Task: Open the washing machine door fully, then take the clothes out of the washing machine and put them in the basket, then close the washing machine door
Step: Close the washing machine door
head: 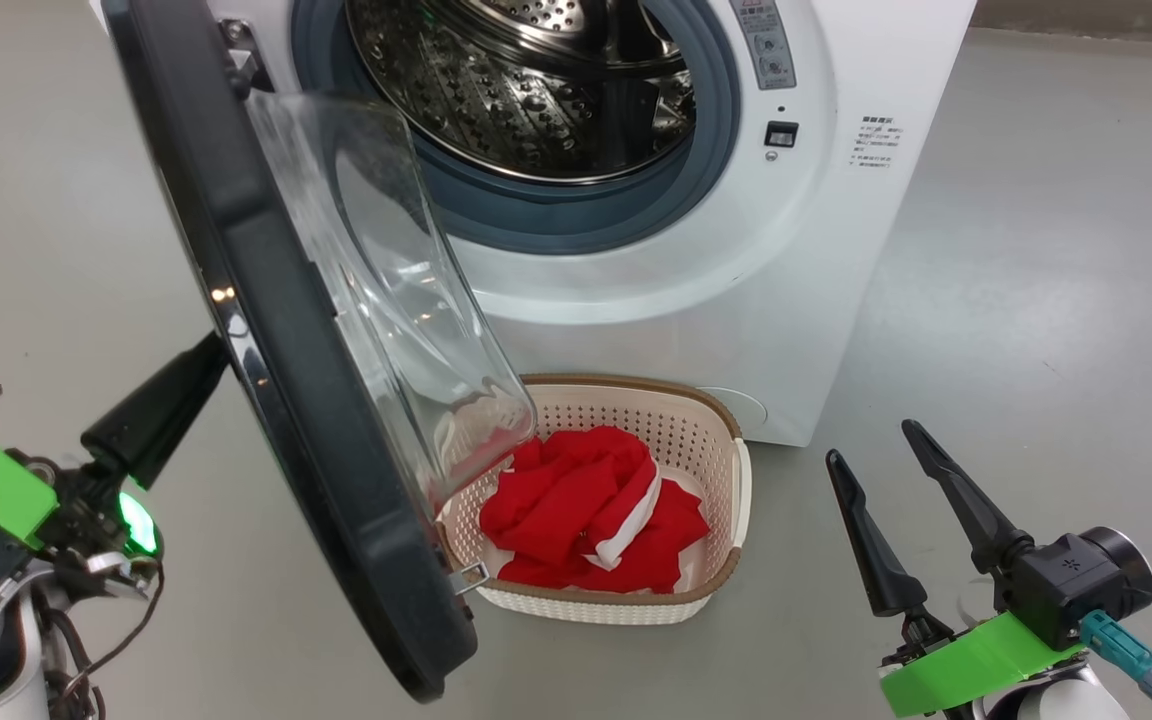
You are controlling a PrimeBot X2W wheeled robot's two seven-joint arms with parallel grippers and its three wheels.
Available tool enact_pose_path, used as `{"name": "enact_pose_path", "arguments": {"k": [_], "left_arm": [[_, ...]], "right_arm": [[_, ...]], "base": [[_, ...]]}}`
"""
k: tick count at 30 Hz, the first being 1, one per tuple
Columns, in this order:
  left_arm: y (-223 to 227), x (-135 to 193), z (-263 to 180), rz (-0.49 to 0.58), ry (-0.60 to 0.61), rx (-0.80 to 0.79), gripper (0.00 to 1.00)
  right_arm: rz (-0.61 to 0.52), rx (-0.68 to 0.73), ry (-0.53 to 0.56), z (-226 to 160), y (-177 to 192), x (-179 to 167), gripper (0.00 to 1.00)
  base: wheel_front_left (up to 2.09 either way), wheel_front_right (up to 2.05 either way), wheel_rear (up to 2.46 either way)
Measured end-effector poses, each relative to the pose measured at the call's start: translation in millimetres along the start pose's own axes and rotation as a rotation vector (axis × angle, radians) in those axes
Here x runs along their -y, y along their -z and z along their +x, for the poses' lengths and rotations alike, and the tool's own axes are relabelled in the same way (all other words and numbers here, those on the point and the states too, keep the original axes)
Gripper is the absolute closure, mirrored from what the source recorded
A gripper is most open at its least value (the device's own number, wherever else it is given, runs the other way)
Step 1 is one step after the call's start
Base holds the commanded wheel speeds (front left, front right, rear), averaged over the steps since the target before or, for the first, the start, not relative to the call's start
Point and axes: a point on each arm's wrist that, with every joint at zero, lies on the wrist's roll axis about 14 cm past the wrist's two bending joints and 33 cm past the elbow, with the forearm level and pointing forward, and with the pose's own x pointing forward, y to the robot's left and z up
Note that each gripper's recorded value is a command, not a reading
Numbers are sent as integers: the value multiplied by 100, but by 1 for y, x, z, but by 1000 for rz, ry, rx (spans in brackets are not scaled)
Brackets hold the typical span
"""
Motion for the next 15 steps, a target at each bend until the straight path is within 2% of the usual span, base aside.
{"name": "enact_pose_path", "arguments": {"k": [9,10,11,15], "left_arm": [[0,-7,-6,-12,-5,41,100],[-1,-8,-8,5,-8,48,63],[-2,-10,-10,24,-15,63,0],[-9,-18,-21,122,-54,128,0]], "right_arm": [[1,3,3,-1,-1,0,0],[2,3,2,0,-1,0,0],[2,3,0,0,-1,-1,0],[3,1,-6,0,-1,-3,0]], "base": [[0,0,0],[0,0,0],[0,0,0],[0,0,0]]}}
